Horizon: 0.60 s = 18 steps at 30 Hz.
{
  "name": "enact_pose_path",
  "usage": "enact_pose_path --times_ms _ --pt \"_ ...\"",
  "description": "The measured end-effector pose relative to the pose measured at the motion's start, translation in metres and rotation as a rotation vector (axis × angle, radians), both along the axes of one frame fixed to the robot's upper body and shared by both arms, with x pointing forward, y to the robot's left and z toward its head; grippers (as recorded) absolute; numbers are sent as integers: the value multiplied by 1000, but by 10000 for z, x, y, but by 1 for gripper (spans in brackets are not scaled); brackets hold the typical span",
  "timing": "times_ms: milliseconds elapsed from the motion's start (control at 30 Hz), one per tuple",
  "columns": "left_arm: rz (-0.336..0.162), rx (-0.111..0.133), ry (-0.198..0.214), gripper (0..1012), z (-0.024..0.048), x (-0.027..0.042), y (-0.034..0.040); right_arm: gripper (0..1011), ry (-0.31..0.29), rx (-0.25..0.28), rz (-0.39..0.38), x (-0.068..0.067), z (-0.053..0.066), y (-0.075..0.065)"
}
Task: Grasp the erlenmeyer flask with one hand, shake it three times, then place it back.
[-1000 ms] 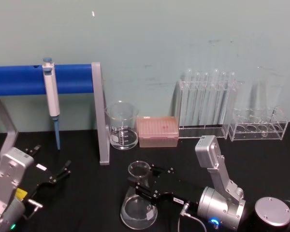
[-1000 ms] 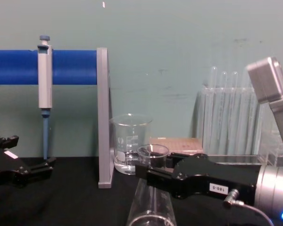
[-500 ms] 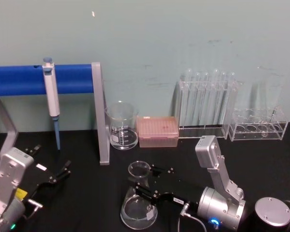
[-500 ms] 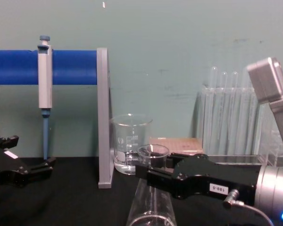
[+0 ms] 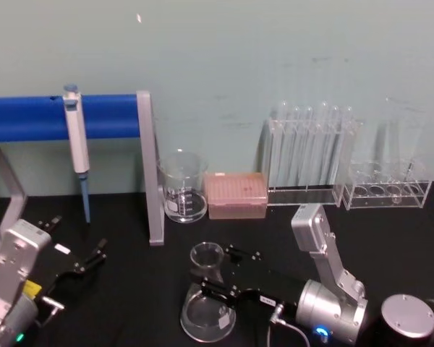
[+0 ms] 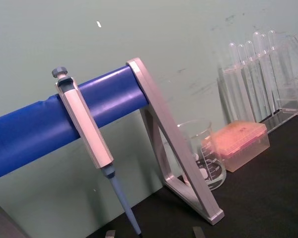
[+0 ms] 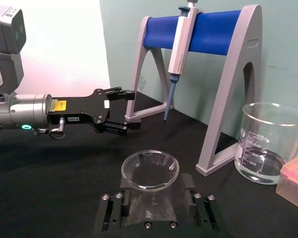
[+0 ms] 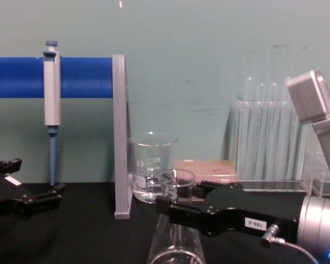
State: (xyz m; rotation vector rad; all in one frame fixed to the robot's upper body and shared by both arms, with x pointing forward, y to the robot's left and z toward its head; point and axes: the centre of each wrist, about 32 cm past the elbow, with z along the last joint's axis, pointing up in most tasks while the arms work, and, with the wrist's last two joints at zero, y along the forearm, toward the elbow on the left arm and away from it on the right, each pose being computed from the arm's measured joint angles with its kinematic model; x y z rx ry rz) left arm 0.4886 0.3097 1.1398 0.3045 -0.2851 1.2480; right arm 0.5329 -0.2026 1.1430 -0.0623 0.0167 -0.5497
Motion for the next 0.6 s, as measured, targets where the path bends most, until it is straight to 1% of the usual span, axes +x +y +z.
enact_pose_path --times_ms 33,67,133,167,233,267,300,367,500,600 --pt "0 0 0 1001 0 0 0 604 0 0 0 0 0 0" --pt "0 0 0 1001 0 0 0 672 0 0 0 0 0 0" --pt "0 0 0 1001 0 0 0 712 0 1 0 0 1 1" --pt "0 0 0 1001 0 0 0 768 -1 1 0 0 1 1" --pt "0 0 0 1001 0 0 0 798 -1 2 0 1 1 2" --pt "0 0 0 1001 0 0 0 860 -1 2 0 1 2 2" --pt "0 0 0 1001 0 0 0 860 -1 2 0 1 2 2" --pt "0 0 0 1001 0 0 0 941 -2 3 0 2 3 1" --pt "0 0 0 1001 0 0 0 1000 -2 3 0 3 4 1" --pt "0 0 0 1001 0 0 0 1000 -3 4 0 3 5 1"
